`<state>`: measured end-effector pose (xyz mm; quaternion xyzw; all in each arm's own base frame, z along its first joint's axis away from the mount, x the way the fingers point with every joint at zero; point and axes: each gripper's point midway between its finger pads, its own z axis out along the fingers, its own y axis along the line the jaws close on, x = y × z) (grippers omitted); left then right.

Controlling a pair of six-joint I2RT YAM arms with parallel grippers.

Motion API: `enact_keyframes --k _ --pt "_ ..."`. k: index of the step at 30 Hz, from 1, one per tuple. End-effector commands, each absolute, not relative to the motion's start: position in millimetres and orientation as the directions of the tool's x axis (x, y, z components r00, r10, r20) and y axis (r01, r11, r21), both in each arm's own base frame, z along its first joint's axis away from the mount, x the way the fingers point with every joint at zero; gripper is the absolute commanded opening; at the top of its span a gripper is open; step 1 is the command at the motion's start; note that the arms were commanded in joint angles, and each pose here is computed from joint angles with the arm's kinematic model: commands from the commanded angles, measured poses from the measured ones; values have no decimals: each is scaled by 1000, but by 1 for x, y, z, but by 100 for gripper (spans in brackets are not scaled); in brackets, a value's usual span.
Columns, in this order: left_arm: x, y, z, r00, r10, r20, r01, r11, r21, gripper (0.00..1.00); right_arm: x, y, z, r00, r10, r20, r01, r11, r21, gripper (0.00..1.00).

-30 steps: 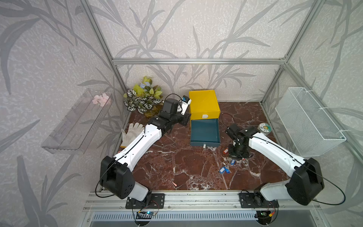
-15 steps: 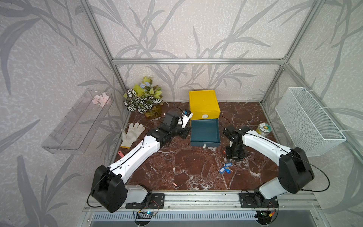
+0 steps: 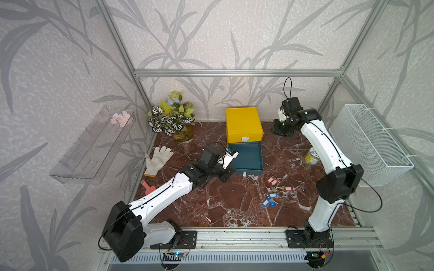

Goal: Take the keys out of the drawer
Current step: Place the key at the center of the board, then close the drawer in the storage box.

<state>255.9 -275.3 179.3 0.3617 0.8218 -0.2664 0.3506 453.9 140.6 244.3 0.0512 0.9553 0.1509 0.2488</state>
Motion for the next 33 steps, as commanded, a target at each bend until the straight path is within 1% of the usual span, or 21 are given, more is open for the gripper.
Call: enact_keyframes --k 1,5,8,12,14,17,21,28,33 --pt "256 -296 190 -458 348 -818 786 588 -190 20 484 164 240 -849 188 -493 -26 919 395 44" --pt "242 -316 171 -463 394 -794 809 554 -197 20 511 176 249 -788 239 -567 -59 888 456 44" --pt "237 -325 152 -495 404 -769 792 574 -208 20 521 177 249 -759 241 -604 -78 888 452 44" --pt "238 -332 133 -480 409 -776 782 601 -167 20 515 172 244 -750 211 -627 -97 903 419 44" --pt "239 -334 125 -464 415 -782 783 606 -143 20 510 162 244 -718 213 -662 -89 916 391 45" --pt "240 -338 115 -450 415 -791 781 613 -123 20 506 164 255 -684 213 -697 -133 904 407 46" --pt "240 -349 104 -420 418 -805 778 622 -83 20 507 176 272 -676 218 -704 -188 873 450 46" --pt "254 -360 89 -413 407 -815 742 669 -42 19 506 179 266 -683 211 -699 -199 867 457 46" --pt "265 -365 87 -402 380 -833 718 695 -29 19 506 180 277 -658 211 -723 -224 861 456 46"
